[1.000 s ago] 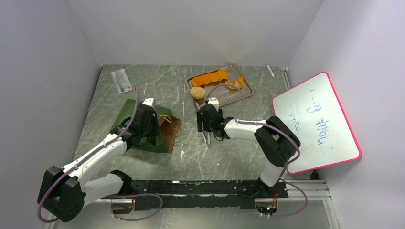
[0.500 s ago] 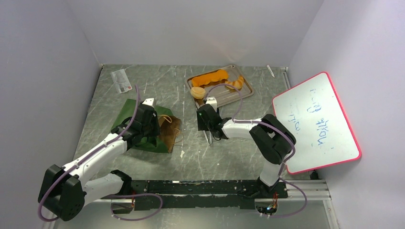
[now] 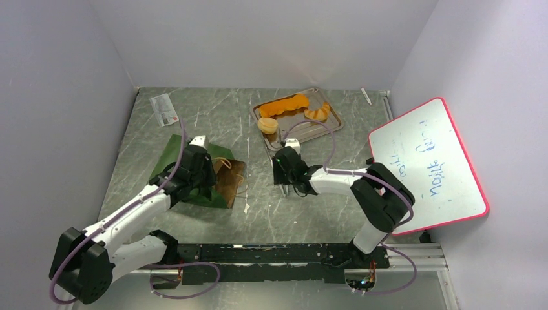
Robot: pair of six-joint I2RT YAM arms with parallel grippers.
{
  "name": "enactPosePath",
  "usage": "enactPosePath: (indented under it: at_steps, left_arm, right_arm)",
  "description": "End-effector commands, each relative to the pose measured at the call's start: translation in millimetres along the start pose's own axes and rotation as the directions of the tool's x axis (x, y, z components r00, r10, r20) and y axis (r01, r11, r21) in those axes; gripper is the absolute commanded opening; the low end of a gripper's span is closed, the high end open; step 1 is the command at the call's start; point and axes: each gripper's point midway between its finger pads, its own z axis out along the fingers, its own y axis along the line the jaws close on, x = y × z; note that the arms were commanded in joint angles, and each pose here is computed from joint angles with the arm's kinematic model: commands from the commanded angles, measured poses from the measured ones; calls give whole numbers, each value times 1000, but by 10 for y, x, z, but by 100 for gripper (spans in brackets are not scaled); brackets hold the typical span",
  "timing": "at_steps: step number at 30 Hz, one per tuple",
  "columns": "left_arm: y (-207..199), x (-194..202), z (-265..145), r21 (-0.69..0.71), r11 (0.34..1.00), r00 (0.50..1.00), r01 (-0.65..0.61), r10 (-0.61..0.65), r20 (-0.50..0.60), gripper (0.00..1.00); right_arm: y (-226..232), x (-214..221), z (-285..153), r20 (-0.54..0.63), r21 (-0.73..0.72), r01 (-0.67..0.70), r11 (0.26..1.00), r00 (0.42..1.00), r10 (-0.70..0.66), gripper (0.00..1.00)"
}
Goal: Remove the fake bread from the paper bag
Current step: Pick up the clamp at the center of the board.
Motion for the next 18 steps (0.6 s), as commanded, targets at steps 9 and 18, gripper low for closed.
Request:
enactPosePath:
  at_steps: [9, 18]
  left_arm:
    - [-12, -1, -25, 18, 999, 999, 44, -44, 14, 7]
    - [-21, -77, -20, 4, 1000, 1000, 10, -10, 14, 7]
  right_arm:
    - [-31, 17, 149, -25, 54, 40, 998, 999, -39, 61]
    - [-65, -26, 371, -17, 116, 79, 990, 997, -78, 60]
